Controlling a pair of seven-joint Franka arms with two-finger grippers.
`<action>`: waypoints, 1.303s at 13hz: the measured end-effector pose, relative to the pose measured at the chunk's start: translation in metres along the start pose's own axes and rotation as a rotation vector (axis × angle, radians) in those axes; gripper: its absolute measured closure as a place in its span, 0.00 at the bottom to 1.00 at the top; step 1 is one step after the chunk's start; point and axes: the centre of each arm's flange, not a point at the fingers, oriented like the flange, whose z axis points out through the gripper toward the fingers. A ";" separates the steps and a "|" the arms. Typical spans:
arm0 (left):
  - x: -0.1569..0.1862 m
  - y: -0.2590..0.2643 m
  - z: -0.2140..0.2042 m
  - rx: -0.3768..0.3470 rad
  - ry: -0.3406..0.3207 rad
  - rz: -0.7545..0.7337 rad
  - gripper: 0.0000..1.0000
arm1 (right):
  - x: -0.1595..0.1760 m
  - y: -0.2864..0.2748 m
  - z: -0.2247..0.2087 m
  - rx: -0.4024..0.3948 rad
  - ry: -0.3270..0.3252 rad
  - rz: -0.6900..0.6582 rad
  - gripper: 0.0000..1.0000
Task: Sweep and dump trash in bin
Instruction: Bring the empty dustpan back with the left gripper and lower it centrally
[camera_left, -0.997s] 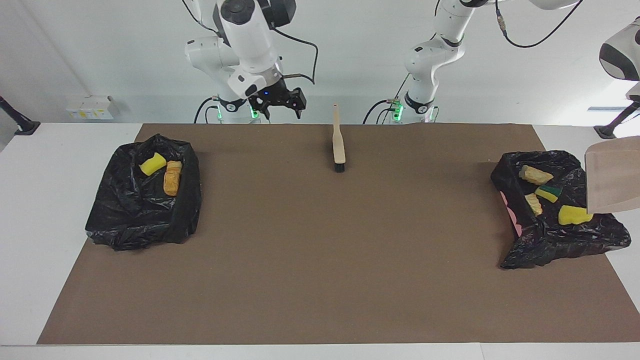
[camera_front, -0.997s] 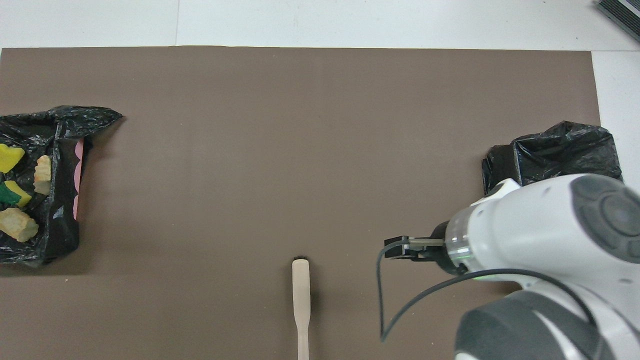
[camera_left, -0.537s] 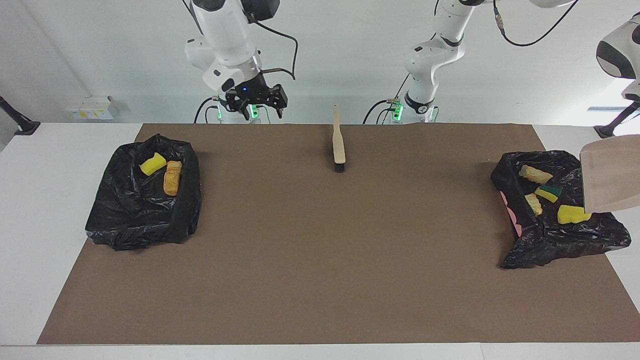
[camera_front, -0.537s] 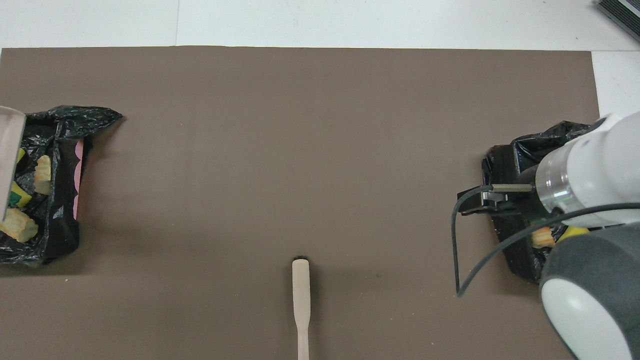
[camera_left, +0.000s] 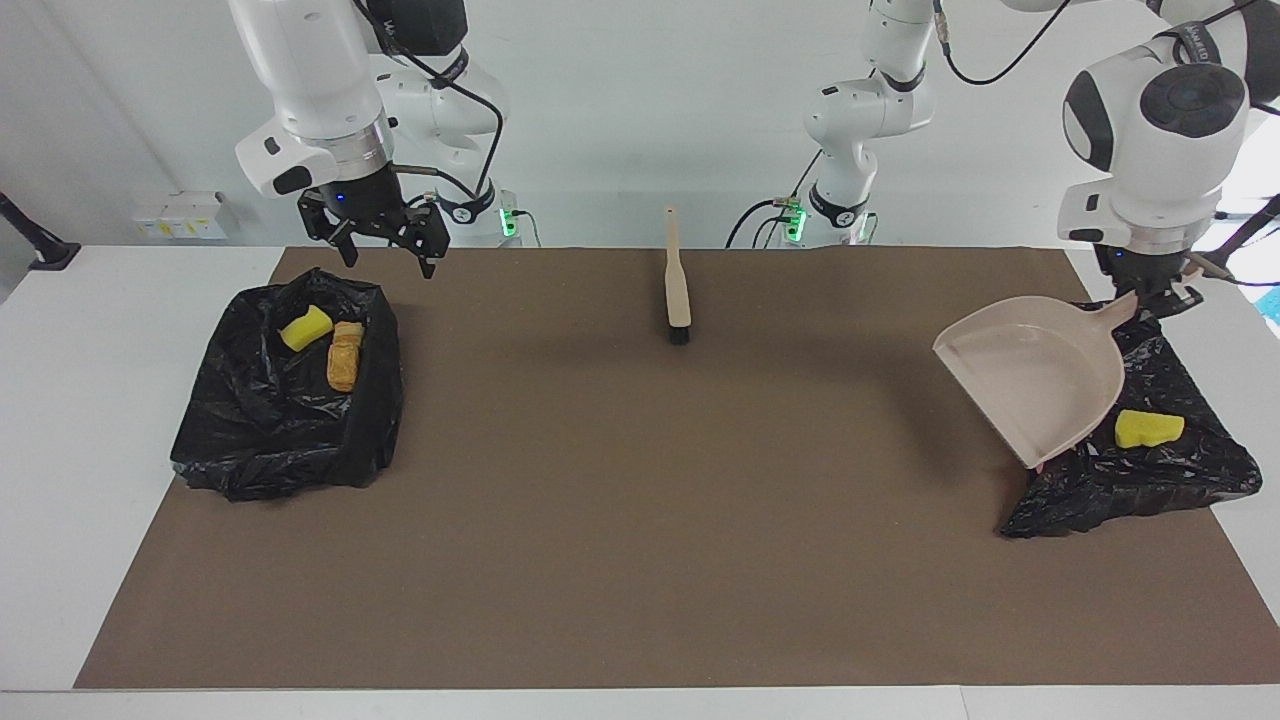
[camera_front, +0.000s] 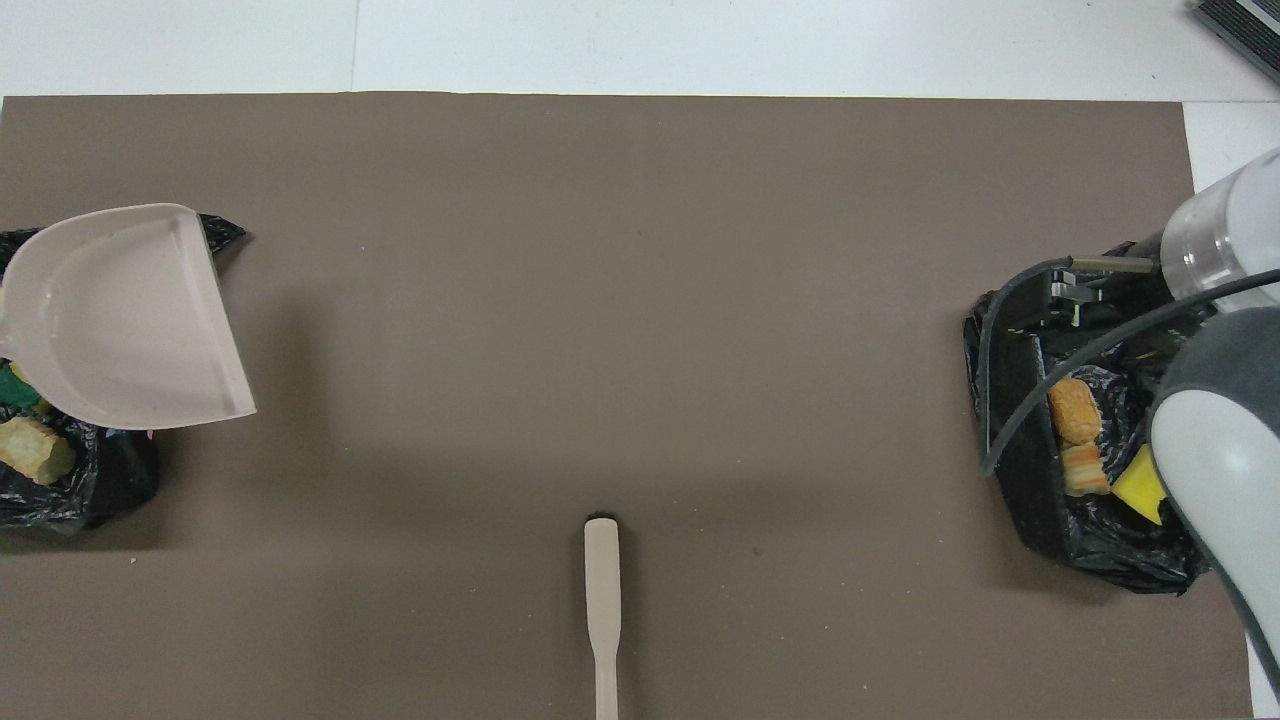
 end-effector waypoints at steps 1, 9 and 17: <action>0.020 0.013 -0.003 -0.031 0.021 -0.052 0.69 | -0.002 0.002 0.000 -0.003 -0.006 0.003 0.00; 0.209 0.120 -0.030 -0.234 0.179 -0.531 0.69 | -0.013 0.027 0.014 -0.022 -0.040 0.047 0.00; 0.362 0.189 -0.025 -0.332 0.323 -0.823 0.69 | -0.021 0.017 0.007 -0.017 -0.028 0.009 0.00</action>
